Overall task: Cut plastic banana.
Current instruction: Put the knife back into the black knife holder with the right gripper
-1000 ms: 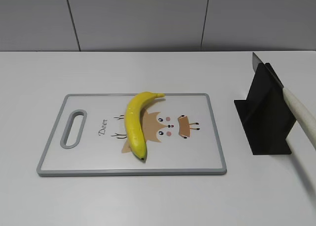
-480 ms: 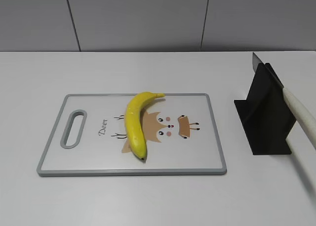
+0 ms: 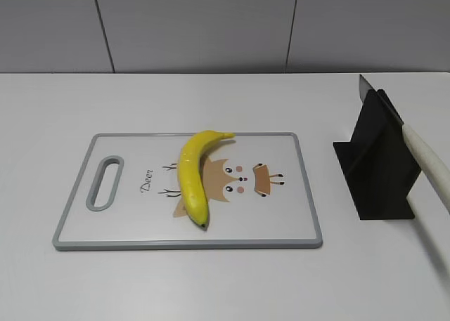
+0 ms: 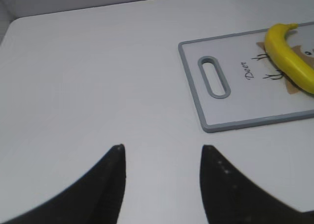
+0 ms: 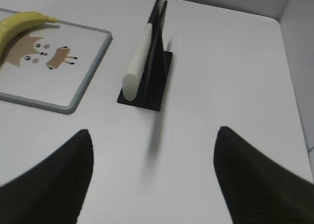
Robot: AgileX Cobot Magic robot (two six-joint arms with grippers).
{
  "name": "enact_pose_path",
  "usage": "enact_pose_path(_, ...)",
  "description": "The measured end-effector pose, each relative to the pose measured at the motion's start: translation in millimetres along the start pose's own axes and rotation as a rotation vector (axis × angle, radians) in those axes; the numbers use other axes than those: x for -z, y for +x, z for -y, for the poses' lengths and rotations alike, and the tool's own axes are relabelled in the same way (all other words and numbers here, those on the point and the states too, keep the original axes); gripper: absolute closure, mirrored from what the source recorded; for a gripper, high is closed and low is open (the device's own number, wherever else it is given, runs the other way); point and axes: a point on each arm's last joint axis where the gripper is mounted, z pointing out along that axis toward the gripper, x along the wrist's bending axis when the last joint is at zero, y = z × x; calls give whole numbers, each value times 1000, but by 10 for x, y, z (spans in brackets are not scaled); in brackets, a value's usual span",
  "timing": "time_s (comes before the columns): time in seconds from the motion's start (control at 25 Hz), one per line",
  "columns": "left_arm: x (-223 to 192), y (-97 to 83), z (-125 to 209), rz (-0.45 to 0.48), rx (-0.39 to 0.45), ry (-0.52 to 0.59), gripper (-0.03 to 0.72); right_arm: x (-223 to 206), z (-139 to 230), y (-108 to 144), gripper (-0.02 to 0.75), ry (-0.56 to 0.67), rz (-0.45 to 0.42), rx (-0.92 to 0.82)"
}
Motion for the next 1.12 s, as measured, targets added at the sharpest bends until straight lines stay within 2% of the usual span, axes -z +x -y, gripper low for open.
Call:
enact_pose_path(0.12, -5, -3, -3, -46, 25, 6, 208, -2, -1, 3, 144, 2, 65, -28)
enact_pose_path(0.32, -7, -4, -5, -63, 36, 8, 208, -4, -2, 6, 144, 6, 156, -68)
enact_pose_path(0.76, -11, -7, -7, -94, 54, 12, 220, -4, -2, 6, 144, 6, 163, -72)
enact_pose_path(1.12, -13, -7, -8, -107, 62, 13, 267, -4, -2, 6, 144, 6, 163, -71)
